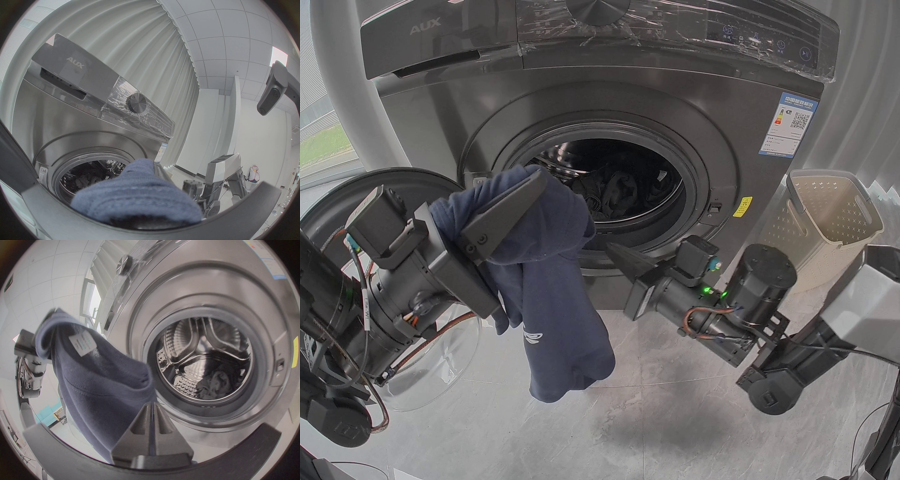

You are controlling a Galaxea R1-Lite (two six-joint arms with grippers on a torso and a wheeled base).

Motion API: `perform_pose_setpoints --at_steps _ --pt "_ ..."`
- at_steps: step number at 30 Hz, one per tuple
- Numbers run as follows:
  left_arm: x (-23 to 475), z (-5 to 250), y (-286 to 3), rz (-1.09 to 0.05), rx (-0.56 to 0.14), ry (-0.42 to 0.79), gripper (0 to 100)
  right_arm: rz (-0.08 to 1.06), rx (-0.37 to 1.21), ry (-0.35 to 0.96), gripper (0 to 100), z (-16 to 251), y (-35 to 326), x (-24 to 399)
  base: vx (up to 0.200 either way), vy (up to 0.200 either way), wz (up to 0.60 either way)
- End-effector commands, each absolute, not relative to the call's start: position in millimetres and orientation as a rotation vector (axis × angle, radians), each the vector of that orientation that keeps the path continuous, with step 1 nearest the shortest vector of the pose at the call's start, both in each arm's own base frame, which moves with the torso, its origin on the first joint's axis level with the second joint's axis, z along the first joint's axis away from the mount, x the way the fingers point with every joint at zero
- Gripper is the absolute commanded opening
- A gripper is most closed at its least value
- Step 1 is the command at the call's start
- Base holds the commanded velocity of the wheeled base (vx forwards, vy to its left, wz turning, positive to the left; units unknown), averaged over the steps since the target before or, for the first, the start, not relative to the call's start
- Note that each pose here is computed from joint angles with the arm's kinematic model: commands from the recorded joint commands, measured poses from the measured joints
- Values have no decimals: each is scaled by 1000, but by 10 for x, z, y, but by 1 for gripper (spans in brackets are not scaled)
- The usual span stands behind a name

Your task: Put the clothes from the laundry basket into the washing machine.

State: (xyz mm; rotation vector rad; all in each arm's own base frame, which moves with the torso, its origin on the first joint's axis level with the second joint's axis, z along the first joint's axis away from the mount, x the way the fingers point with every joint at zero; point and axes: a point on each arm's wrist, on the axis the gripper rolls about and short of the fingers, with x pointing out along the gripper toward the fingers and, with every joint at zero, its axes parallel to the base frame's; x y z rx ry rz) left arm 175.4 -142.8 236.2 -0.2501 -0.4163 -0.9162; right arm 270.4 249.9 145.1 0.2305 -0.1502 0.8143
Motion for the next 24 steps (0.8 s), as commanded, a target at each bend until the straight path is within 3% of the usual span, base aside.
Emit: perform_pose_setpoints --at_steps 1,11,12,24 --pt "1785 2366 -1402 -900 -246 -416 0 765 233 -186 0 1699 2160 2587 0 0 0" --pt "1738 2372 -1407 -915 -250 -421 0 777 192 -81 0 1428 2240 2570 0 0 0" --pt "1738 2372 -1407 -915 -250 -421 0 777 192 -81 100 1428 2240 2570 0 0 0" --pt "1706 2372 -1433 -933 -255 -423 0 837 192 -93 100 1225 2753 2820 0 0 0"
